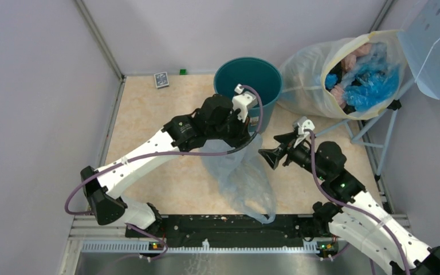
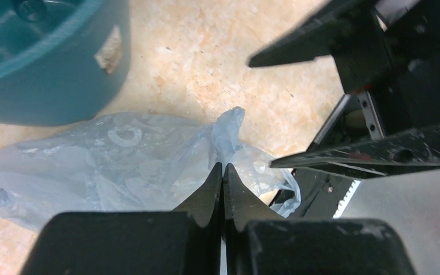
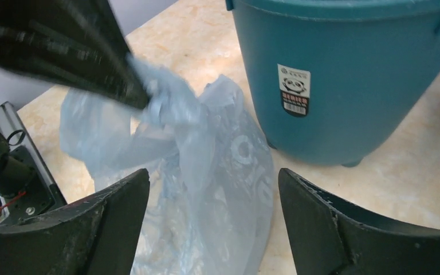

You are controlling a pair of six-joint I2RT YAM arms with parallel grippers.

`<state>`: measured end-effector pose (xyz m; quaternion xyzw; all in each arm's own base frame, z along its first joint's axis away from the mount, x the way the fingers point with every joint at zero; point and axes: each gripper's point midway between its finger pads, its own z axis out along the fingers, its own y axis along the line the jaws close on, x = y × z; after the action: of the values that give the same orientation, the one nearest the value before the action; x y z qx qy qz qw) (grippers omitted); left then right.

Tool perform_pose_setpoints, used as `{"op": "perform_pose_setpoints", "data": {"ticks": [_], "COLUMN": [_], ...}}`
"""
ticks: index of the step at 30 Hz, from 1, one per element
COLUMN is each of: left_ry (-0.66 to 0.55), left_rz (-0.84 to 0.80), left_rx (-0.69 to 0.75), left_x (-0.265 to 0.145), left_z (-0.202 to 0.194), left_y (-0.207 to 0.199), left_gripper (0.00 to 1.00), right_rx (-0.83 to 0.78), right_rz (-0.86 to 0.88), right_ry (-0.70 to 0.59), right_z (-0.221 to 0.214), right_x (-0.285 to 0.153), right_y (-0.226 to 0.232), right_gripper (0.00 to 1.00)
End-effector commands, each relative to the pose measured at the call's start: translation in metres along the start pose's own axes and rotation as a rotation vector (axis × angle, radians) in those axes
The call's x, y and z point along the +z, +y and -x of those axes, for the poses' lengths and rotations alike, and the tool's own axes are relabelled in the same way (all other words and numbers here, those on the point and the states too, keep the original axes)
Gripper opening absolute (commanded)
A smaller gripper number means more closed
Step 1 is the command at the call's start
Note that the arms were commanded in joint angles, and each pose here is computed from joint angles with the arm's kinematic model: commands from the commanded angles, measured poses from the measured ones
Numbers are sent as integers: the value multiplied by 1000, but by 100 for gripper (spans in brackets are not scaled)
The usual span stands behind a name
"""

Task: Put the trash bags into the trash bin

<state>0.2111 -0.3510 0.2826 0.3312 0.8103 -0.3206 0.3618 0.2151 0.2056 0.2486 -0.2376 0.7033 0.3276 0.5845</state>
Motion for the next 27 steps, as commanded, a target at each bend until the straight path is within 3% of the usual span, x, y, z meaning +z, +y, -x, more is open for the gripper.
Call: {"op": "perform_pose_setpoints", "data": {"ticks": [1, 5, 9, 17, 23, 27], "left_ry": [-143, -184, -211, -271, -263, -266], "left_rz": [-1, 9, -39, -89, -136, -164], "left_rx": [-101, -162, -205, -245, -243, -232], "left_x": [-4, -8, -13, -26, -41, -53], "left_z": [46, 61, 72, 85, 85, 85], "left_y": [11, 28, 28, 21, 11, 4], "left_gripper": [0, 0, 0, 0, 0, 0], "right_rx": [45, 121, 121, 27, 28, -56], "right_rz": [-50, 43, 164, 125, 39, 36], "right_ry": [-119, -205, -197, -160, -208, -182], "right_z": [4, 2, -15, -43, -56, -68], "right_x": [-11, -14, -2, 51, 87, 106], "right_y": [-6, 9, 29, 54, 40, 40], "right_gripper": [79, 39, 2, 0, 0, 0]}}
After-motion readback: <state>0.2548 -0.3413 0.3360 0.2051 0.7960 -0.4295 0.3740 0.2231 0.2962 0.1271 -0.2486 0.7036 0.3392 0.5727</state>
